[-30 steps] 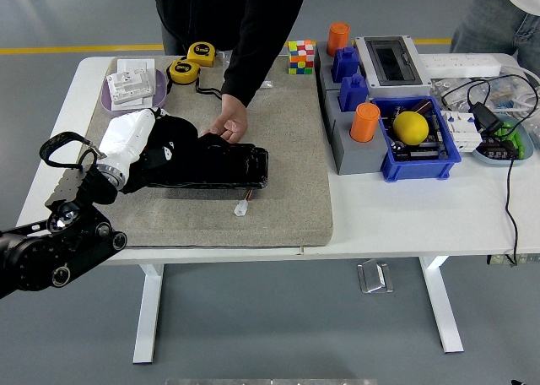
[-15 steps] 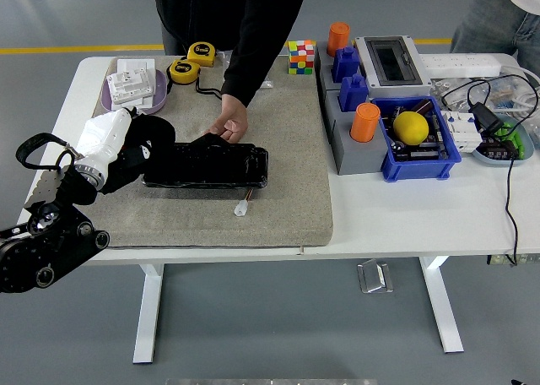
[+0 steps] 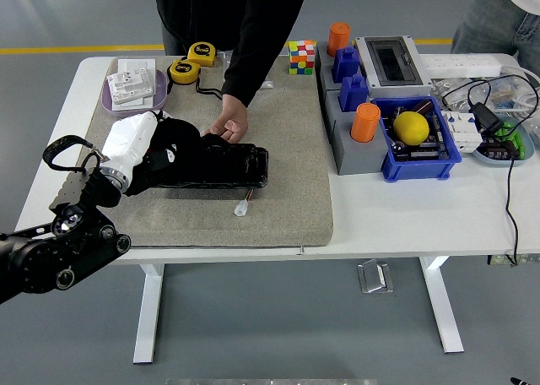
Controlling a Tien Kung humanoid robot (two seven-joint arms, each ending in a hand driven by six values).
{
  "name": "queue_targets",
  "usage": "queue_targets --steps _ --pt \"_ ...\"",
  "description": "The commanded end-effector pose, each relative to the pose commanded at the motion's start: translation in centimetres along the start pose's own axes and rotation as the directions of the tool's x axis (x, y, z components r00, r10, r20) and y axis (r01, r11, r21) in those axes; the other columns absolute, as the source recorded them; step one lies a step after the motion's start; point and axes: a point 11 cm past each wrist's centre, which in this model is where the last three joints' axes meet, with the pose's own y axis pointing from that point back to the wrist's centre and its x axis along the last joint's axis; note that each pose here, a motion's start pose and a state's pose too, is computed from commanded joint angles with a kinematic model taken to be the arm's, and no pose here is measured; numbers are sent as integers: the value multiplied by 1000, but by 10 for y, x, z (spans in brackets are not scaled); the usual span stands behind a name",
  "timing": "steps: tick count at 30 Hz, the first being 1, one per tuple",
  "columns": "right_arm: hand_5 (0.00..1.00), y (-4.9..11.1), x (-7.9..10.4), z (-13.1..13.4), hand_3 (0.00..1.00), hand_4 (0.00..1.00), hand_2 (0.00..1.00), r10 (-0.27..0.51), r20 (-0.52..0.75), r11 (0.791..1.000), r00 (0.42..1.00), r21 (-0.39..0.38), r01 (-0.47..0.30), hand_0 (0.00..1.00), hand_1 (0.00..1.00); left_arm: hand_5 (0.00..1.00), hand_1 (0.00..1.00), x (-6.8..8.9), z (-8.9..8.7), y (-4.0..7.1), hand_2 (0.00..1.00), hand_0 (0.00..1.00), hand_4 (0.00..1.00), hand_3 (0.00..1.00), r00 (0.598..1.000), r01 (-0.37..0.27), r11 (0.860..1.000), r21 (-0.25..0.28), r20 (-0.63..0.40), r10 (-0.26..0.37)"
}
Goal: Pick the rag up,wipe the panel,place it on the desk
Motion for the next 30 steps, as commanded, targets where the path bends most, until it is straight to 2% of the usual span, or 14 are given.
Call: queue_targets --steps 13,20,30 --pt "548 0 1 0 599 998 702 1 -11 1000 1000 -4 -1 758 569 2 119 -16 37 1 501 192 269 487 999 49 996 -80 8 -48" --pt "549 0 0 -2 599 998 701 1 -16 1000 1000 0 -1 758 569 2 120 -25 66 3 501 192 269 487 997 80 986 -144 18 -79" --pt "548 1 3 -4 599 998 701 5 -22 1000 1000 2 -5 758 569 2 119 -27 87 3 501 192 268 488 996 89 978 -189 30 -85"
